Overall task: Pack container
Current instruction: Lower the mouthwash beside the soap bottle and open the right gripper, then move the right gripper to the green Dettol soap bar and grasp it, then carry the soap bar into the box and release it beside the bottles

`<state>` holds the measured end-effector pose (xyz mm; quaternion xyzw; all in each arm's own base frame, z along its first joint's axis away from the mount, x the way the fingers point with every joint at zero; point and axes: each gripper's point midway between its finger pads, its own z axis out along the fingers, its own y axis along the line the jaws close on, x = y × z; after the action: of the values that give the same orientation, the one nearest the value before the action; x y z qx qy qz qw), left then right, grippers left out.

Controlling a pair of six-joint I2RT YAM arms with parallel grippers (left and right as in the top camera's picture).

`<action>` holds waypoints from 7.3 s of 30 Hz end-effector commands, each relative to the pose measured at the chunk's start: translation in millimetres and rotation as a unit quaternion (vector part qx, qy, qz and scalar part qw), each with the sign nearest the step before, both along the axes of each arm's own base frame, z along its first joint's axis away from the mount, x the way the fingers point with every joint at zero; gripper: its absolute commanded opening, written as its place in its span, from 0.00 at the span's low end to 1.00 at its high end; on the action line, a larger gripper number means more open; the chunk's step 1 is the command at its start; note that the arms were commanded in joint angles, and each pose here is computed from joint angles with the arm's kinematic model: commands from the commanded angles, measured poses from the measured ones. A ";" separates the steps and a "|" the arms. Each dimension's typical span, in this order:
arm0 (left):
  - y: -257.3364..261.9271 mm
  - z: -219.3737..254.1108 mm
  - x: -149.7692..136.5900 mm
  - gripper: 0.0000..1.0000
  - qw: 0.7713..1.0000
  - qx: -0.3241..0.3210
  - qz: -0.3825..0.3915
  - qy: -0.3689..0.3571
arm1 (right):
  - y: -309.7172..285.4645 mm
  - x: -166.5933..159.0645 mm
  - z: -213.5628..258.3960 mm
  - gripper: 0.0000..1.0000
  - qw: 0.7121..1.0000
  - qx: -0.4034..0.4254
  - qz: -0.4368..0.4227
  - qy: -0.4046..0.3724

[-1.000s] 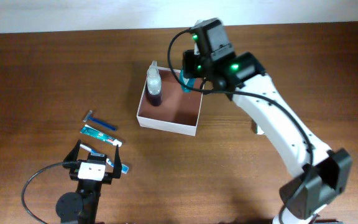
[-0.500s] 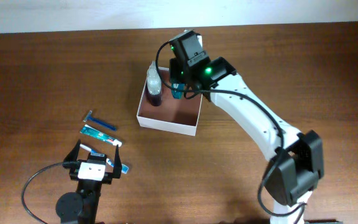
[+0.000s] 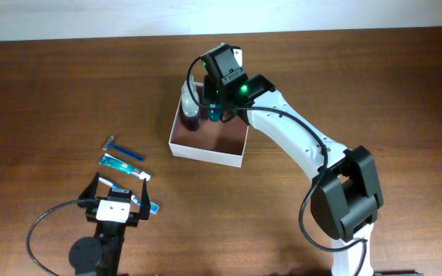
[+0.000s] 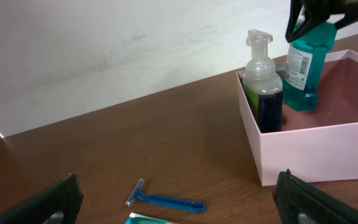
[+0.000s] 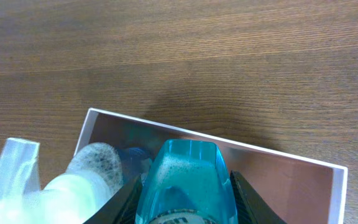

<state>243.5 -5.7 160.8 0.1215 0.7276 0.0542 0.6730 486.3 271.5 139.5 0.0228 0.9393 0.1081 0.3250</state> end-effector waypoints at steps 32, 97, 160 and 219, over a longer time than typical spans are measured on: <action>2.2 -2.8 0.4 0.99 1.000 -0.009 0.006 0.004 | -25.9 -35.9 138.8 0.68 0.997 -0.015 0.043 -0.055; 2.3 -2.8 0.4 0.99 1.000 -0.009 0.006 0.004 | -118.1 -129.8 -67.9 0.70 0.962 -0.138 -0.005 0.237; 2.3 -2.8 0.4 1.00 1.000 -0.009 0.006 0.004 | -302.6 -151.6 -125.9 0.78 0.799 0.115 -0.502 0.310; 2.2 -2.8 0.4 0.99 1.000 -0.009 0.006 0.004 | -176.1 -45.9 30.8 0.45 0.979 0.128 0.123 0.097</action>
<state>243.6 -5.7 160.4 0.1214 0.7282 0.0540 0.6724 438.9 53.3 149.9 0.0370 0.9556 0.2231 0.1888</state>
